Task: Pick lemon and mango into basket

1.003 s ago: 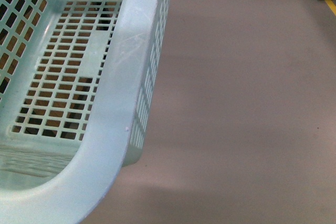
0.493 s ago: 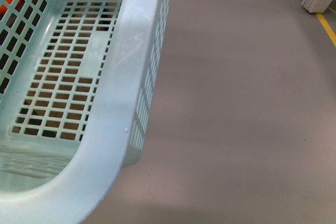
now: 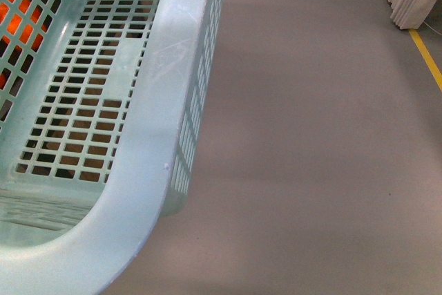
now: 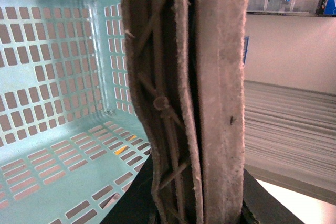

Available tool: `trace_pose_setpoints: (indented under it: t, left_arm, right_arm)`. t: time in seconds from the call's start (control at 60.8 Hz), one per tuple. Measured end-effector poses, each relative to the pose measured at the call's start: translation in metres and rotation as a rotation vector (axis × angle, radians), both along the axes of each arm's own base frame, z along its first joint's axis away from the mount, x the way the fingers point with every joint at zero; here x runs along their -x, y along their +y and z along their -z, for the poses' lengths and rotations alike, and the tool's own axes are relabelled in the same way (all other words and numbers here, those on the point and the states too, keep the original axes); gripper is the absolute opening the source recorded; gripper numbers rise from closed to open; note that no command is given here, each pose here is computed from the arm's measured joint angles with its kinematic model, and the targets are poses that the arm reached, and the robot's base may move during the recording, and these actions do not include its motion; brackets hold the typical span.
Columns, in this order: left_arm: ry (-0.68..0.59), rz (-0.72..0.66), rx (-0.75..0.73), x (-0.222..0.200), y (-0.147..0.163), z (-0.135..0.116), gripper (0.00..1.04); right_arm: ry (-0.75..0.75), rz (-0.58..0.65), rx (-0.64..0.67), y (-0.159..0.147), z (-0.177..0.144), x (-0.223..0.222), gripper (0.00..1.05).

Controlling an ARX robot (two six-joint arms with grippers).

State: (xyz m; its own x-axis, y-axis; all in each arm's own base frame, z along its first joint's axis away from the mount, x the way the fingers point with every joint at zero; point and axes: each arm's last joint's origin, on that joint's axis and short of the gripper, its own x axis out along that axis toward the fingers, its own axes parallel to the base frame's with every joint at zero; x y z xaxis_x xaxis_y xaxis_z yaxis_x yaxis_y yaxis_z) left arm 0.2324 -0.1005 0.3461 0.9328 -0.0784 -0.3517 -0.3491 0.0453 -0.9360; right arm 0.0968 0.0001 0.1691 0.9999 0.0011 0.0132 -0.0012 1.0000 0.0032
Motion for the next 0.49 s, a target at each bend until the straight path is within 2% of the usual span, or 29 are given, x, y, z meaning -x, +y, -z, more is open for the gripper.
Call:
trace_pose_setpoints:
  t: [0.493]
  left_arm:
    - [0.000, 0.004, 0.001, 0.0003, -0.0010, 0.0000, 0.19]
  right_arm:
    - [0.000, 0.004, 0.000, -0.0001, 0.0000, 0.0000, 0.96]
